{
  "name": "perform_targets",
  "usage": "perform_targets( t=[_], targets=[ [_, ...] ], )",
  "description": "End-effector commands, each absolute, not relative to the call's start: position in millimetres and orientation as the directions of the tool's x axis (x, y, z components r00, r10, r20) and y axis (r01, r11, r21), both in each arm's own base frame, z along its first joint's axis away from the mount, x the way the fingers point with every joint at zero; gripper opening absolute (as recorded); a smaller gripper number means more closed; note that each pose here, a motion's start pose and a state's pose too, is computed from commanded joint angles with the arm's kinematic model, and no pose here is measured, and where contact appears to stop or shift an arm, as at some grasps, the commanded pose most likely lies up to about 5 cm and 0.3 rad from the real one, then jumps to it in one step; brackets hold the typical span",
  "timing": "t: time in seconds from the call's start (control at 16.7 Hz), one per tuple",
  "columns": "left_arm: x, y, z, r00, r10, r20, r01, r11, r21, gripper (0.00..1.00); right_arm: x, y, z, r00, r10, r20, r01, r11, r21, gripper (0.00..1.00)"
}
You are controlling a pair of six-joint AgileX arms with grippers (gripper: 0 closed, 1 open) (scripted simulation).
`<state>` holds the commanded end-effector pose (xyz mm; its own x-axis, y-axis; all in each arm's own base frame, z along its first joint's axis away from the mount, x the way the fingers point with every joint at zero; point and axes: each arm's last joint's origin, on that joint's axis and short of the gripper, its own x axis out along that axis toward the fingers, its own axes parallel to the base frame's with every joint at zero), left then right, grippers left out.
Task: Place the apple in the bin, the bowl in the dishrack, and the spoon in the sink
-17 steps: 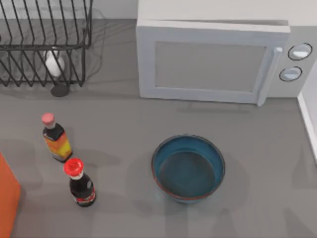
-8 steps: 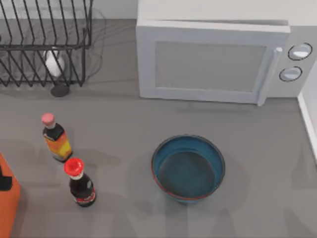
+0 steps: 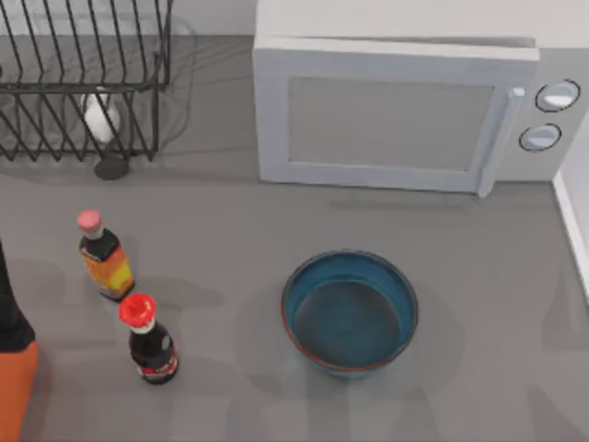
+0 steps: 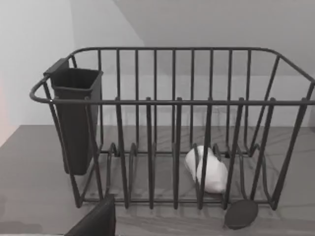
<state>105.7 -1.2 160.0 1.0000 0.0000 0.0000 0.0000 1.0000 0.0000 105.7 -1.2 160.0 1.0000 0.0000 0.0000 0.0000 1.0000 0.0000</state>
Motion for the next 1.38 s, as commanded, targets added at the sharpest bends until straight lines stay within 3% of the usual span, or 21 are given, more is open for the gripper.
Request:
perform_targets(
  t=[0.24,0.42,0.78,1.08,1.38],
  targets=[
    [106,-1,163,1.000,-0.004,-0.009,0.004,1.000,-0.002,1.00,106,-1,160,1.000,0.000,0.000,0.000,1.000,0.000,1.00],
    [106,-6,180,0.996,-0.053,-0.073,0.050,0.998,-0.046,1.00,106,-1,160,1.000,0.000,0.000,0.000,1.000,0.000,1.00],
    [132,-32,265,0.908,-0.222,-0.355,0.152,0.965,-0.215,1.00,106,-1,160,1.000,0.000,0.000,0.000,1.000,0.000,1.00],
    [208,-95,333,0.672,-0.319,-0.668,0.135,0.940,-0.313,1.00,106,-1,160,1.000,0.000,0.000,0.000,1.000,0.000,1.00],
    [284,-209,326,0.338,-0.262,-0.904,0.060,0.964,-0.257,1.00,106,-1,160,1.000,0.000,0.000,0.000,1.000,0.000,1.00]
  ],
)
